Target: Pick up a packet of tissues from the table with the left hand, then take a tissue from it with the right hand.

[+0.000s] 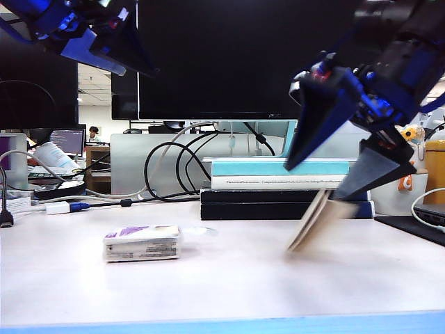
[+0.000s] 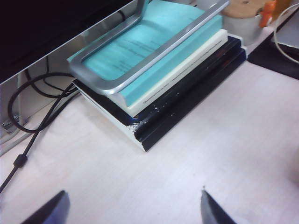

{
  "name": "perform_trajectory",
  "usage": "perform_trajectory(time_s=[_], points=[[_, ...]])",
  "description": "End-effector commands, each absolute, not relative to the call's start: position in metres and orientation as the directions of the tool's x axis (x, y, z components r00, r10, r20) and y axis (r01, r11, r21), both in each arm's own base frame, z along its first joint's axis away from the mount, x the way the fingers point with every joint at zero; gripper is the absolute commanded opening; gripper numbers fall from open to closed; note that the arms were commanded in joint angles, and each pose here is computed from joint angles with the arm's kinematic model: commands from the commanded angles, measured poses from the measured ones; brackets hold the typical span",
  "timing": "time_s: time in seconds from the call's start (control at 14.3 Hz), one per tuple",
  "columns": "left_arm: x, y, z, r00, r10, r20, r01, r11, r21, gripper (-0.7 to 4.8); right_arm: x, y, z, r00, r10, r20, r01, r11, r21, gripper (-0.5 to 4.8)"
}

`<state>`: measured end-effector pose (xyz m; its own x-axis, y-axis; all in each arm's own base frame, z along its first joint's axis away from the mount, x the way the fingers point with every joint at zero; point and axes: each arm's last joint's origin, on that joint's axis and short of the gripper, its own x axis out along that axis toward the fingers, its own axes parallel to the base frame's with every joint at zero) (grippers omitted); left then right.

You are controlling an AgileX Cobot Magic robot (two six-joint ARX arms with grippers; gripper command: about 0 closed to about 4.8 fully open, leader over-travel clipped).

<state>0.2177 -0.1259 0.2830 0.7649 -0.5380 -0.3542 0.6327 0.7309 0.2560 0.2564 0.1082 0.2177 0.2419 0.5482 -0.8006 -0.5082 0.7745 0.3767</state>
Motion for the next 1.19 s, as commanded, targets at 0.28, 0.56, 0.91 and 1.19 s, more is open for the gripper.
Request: perform_trajectory(time_s=[0.28,0.56,0.91,1.19], points=[[0.204,-0.116,0.307,0.838,-0.505,-0.207,0.545,0.793,0.272,3.73,0.251,0.101,0.248,0.345,0.536,-0.771,-0.536,0.786,0.307,4.79],[0.169,-0.085,0.283,0.921,-0.380,-0.084,0.388,0.885,0.258,3.72,0.222,0.083,0.317,0.771,0.404,-0.493,-0.449,0.893,0.030,4.79],[0.152,-0.034,0.259,0.962,-0.275,0.002,0.272,0.954,0.122,3.71,0.181,0.065,0.312,0.918,0.340,-0.204,-0.354,0.935,-0.036,4.79],[0.141,0.005,0.257,0.975,-0.222,-0.015,0.223,0.974,0.047,2.71,0.141,0.049,0.281,0.960,0.280,0.026,-0.277,0.957,-0.081,2.66]])
